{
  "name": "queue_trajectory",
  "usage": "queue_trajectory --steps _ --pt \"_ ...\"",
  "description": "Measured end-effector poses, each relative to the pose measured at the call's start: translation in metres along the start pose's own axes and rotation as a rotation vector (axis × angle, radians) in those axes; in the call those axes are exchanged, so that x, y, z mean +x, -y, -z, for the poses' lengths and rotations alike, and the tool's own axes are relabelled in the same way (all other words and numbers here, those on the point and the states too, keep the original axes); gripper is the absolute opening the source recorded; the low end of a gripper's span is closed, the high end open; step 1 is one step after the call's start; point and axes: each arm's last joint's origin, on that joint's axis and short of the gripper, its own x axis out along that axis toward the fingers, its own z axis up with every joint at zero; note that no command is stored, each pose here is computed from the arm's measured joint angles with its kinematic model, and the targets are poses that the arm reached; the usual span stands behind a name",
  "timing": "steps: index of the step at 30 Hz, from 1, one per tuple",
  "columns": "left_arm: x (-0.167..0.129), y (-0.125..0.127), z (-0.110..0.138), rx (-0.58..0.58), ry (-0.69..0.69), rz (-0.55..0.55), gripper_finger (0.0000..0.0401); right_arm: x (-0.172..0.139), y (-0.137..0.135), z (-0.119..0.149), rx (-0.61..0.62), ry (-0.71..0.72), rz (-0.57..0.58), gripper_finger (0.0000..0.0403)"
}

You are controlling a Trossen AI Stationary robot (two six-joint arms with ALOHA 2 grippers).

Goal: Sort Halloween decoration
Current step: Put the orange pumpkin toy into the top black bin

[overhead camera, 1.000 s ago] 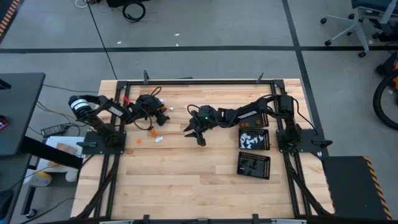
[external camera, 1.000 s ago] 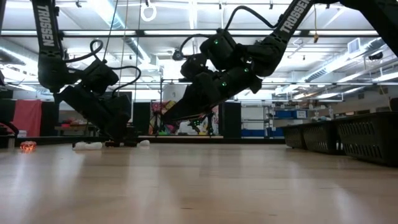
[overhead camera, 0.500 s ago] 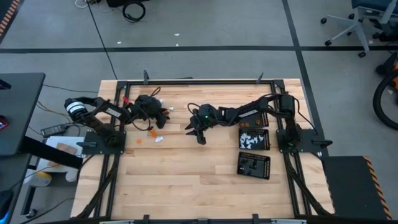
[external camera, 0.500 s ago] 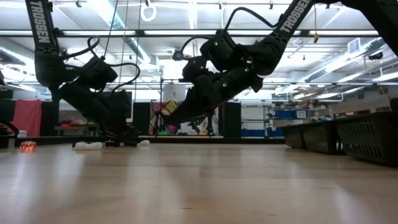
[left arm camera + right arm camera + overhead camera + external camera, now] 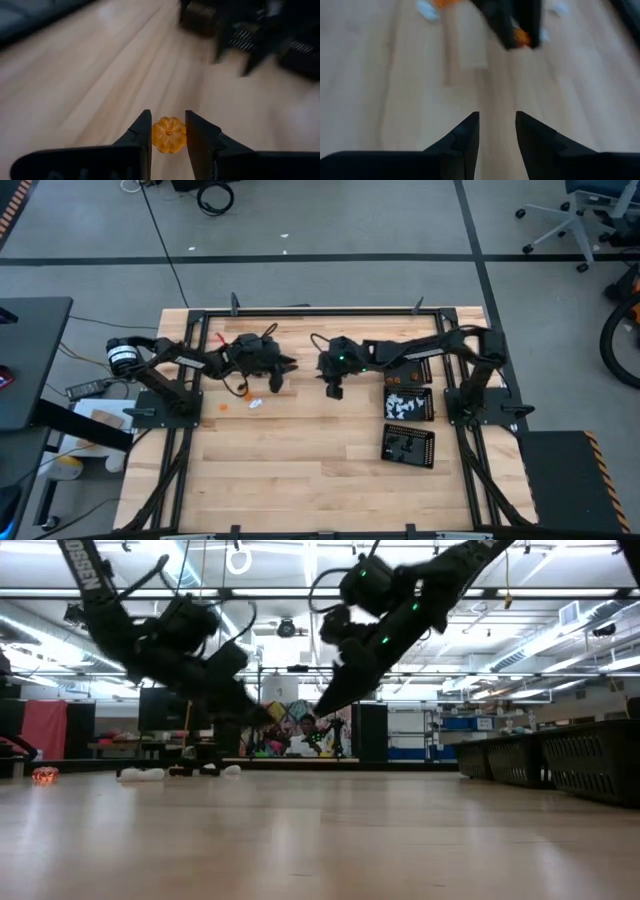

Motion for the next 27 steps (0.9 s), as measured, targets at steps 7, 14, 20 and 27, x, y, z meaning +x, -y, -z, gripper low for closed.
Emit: queue_trajectory --steps 7,14,20,27 --pt "0.028 0.033 -0.049 0.147 0.128 0.101 0.0075 -0.069 0.004 -0.005 0.072 -0.135 0.173 0.0132" --pt "0.091 0.061 -0.073 0.234 0.149 0.185 0.0075 -0.137 0.002 0.014 0.168 -0.352 0.229 0.0132" --pt "0.148 0.087 -0.090 0.265 0.173 0.355 0.0075 -0.184 -0.005 0.022 0.257 -0.363 0.216 0.0132" --pt "0.192 0.114 -0.102 0.361 0.192 0.460 0.0076 -0.214 -0.006 0.023 0.358 -0.268 0.257 0.0132"
